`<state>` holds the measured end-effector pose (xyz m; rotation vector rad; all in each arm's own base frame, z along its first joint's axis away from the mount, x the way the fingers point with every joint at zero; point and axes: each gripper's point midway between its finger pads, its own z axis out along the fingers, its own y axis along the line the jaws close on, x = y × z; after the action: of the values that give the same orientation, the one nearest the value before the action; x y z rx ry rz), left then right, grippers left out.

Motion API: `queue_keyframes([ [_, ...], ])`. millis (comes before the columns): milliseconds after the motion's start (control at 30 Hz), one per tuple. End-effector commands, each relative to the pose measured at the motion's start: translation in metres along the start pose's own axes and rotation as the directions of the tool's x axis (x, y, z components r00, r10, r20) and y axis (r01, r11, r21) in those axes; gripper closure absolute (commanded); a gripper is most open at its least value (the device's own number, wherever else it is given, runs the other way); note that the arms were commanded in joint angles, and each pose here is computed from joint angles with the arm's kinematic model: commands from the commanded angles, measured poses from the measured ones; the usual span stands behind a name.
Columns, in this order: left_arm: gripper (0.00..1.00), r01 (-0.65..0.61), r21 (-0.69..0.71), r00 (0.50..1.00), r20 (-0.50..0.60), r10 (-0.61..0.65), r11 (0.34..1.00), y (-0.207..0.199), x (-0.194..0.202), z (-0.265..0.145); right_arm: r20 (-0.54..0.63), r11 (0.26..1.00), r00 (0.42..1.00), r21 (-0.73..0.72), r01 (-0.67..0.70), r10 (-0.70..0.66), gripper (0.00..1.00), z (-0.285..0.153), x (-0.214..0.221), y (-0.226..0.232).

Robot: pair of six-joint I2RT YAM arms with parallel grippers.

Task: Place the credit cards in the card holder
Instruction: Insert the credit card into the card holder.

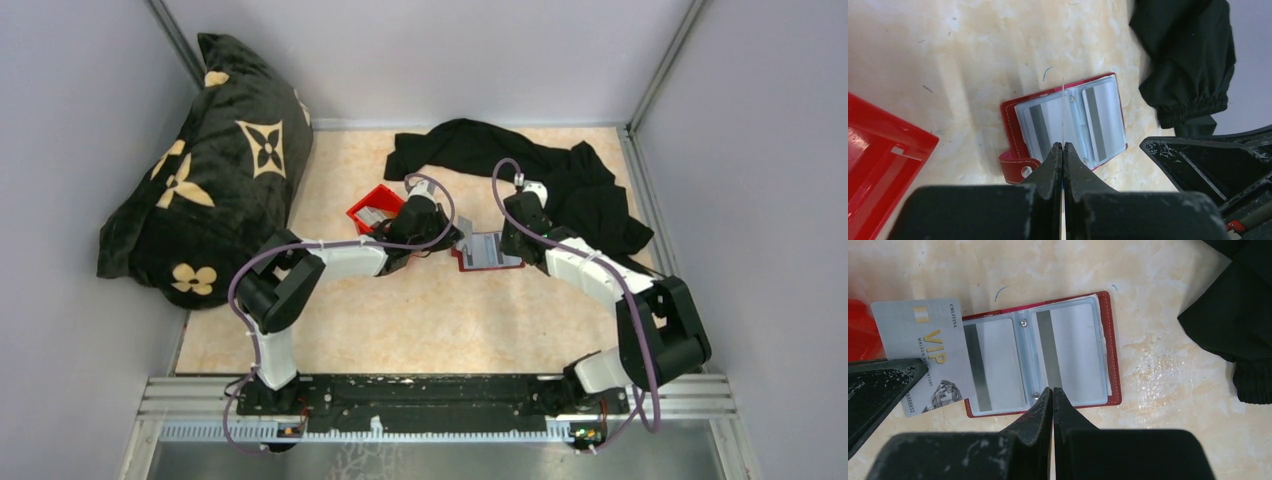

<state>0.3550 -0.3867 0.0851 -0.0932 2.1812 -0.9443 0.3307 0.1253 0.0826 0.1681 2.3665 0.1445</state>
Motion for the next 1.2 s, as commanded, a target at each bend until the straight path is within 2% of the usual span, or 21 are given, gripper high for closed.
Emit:
queue_keyframes([
  [0, 1.00, -0.008, -0.107, 1.000, 0.016, 0.010, 0.994, 0.011, -0.001, -0.001, 0.035, 0.999, 0.999, -0.039, -0.025, 0.027, 1.00, 0.005, -0.015, 0.011],
  [300, 1.00, -0.044, -0.176, 0.999, 0.017, 0.047, 0.983, 0.023, 0.001, -0.010, -0.009, 0.999, 1.000, -0.041, -0.012, 0.012, 1.00, 0.016, -0.003, 0.012],
  [1167, 1.00, -0.006, -0.159, 1.000, 0.014, 0.009, 0.987, 0.020, 0.002, -0.015, -0.056, 1.000, 0.998, -0.015, 0.009, -0.010, 1.00, 0.032, 0.013, 0.007],
])
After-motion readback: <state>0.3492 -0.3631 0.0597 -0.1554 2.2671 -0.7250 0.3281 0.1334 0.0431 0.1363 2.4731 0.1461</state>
